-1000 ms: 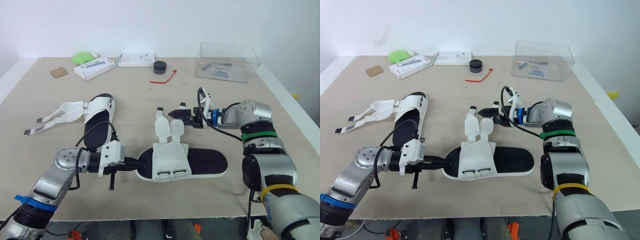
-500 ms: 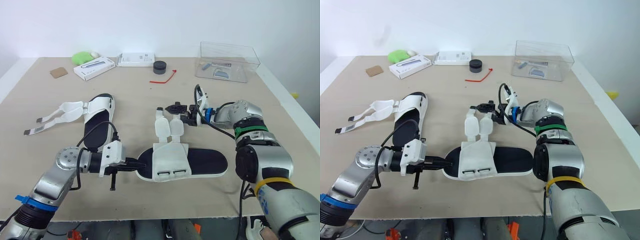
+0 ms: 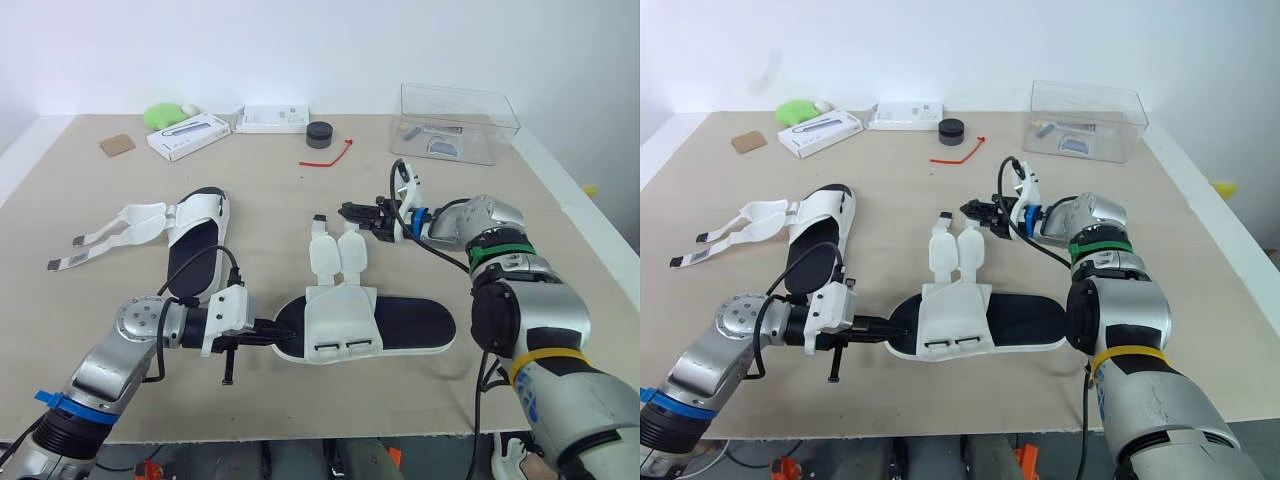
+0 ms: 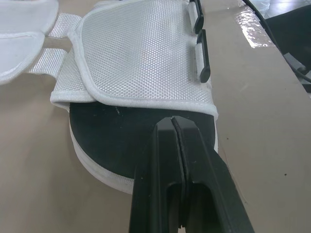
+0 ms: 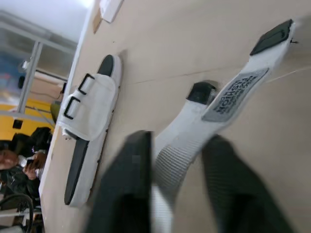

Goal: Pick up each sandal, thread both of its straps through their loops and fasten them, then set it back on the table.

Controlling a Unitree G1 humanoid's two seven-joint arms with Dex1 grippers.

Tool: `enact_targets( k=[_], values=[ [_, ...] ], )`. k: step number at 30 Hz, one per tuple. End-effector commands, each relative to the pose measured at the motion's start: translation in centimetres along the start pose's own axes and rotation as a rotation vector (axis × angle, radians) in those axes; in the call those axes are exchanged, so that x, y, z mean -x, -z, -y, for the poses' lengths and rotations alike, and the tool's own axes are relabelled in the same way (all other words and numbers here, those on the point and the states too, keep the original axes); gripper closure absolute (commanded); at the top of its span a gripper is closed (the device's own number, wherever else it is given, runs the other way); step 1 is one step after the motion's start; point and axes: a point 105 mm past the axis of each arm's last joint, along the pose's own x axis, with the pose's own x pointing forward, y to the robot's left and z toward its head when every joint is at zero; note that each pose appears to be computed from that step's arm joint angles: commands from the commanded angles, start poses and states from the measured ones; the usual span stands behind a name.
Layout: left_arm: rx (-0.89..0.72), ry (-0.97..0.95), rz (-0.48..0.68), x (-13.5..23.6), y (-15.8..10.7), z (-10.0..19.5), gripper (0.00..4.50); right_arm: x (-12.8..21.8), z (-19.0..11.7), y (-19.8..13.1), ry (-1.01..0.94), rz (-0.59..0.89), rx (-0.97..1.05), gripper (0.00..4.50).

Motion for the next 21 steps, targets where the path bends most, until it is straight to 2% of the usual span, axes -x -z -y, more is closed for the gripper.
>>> enact_targets(
  k=[1, 7, 10, 17, 21],
  values=[
    [-0.017, 0.007, 0.001, 0.0, -0.2, 0.2, 4.50, 0.2, -1.9, -1.8, -0.067, 0.036, 0.139, 4.43],
    [-0.007, 0.005, -0.010, 0.1, 0.2, 0.1, 4.50, 0.9, -4.3, -3.0, -0.196, 0.083, 0.502, 4.43],
    [-0.007, 0.004, -0.015, 0.2, 0.3, 0.0, 4.50, 1.8, -5.9, -3.1, -0.237, 0.135, 0.798, 4.43],
    [-0.012, -0.047, -0.017, 0.4, 0.5, -1.0, 4.50, 4.4, -8.4, -1.0, -0.323, 0.251, 1.071, 4.43],
    [-0.002, -0.111, -0.010, 0.2, 0.6, -2.6, 4.50, 5.6, -9.9, 1.4, -0.377, 0.320, 1.370, 4.43]
  ],
)
